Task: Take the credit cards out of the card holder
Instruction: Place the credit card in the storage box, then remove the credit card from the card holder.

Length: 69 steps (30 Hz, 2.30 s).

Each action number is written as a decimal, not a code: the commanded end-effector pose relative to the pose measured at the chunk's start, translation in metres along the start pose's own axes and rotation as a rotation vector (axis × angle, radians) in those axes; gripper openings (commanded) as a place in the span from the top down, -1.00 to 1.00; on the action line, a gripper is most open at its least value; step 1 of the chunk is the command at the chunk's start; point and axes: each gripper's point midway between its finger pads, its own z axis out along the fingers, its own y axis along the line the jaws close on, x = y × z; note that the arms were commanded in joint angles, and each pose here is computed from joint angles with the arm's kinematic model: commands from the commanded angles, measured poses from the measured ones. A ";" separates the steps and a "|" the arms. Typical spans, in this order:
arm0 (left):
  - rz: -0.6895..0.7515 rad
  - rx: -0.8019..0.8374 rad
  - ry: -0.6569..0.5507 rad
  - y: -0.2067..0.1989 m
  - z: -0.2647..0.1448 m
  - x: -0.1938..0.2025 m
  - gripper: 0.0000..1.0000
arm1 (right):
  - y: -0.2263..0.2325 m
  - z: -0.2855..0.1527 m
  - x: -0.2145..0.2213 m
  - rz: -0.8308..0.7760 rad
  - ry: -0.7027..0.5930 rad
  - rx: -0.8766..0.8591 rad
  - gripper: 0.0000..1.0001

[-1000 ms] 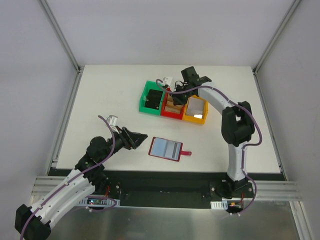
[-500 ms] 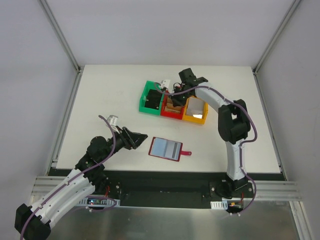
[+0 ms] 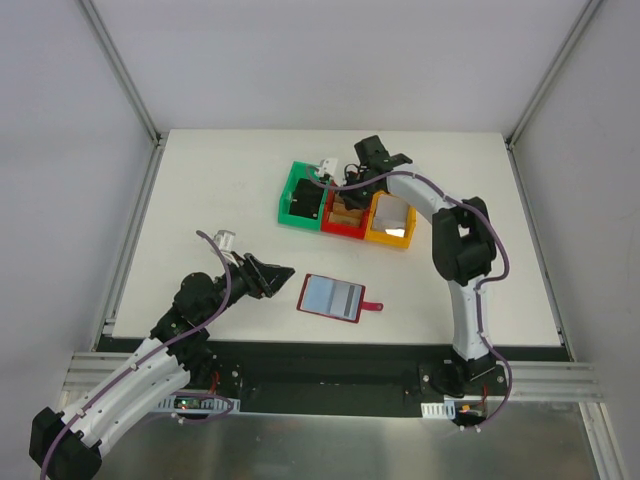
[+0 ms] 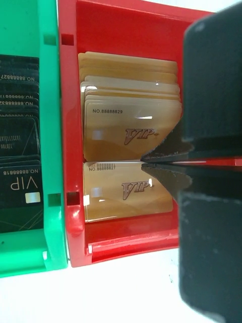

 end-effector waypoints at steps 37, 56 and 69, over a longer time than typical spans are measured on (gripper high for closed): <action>0.013 -0.014 -0.009 0.005 0.002 -0.001 -0.21 | -0.047 -0.013 -0.006 0.020 0.015 0.181 0.62; 0.002 -0.014 -0.007 0.005 0.002 0.000 -0.25 | -0.061 -0.143 -0.088 0.025 -0.209 0.511 0.53; 0.036 -0.084 0.256 0.012 0.022 0.049 -0.26 | 0.129 -0.148 -0.053 0.521 -0.350 0.330 0.47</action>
